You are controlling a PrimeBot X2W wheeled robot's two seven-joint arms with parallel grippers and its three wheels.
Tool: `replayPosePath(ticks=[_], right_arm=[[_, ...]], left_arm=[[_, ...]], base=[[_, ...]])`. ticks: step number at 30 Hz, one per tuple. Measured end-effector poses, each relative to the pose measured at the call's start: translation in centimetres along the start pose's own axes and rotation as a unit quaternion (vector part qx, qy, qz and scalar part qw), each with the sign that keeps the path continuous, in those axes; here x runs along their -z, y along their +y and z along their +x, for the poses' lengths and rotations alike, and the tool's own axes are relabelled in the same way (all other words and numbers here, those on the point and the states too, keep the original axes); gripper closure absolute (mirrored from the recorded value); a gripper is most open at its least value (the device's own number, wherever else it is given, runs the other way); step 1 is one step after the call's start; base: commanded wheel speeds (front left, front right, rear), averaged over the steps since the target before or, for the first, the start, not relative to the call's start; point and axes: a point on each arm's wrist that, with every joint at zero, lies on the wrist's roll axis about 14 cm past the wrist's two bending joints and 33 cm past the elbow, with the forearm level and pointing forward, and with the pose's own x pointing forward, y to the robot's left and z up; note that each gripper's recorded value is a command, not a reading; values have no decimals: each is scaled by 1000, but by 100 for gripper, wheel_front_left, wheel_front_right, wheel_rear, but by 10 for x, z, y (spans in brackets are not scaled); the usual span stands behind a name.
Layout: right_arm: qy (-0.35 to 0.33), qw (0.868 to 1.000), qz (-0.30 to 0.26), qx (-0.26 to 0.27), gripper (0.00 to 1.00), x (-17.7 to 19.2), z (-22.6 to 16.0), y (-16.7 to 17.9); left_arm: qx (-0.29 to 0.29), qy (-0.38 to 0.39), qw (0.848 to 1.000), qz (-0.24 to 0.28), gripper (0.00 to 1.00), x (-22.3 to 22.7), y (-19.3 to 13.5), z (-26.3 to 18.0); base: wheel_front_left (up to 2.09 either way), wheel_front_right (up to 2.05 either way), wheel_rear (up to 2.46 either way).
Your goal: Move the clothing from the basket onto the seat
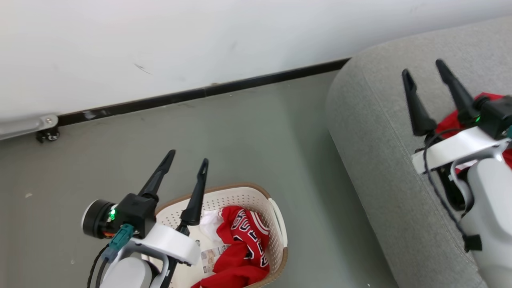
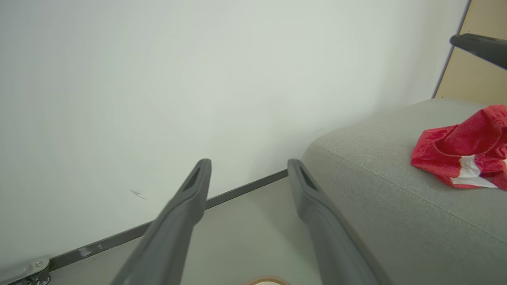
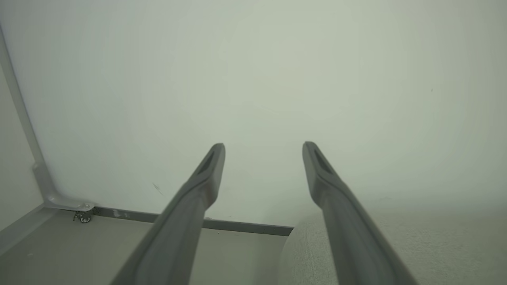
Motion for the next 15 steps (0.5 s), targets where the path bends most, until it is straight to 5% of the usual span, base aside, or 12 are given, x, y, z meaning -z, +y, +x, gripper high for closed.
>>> replayPosePath(ticks=[15], right_arm=[[16,998,57,-6,0,23,-23,34]], left_arm=[[-123,-5,992,10,0,-13,60,-48]], base=[[0,0,0]])
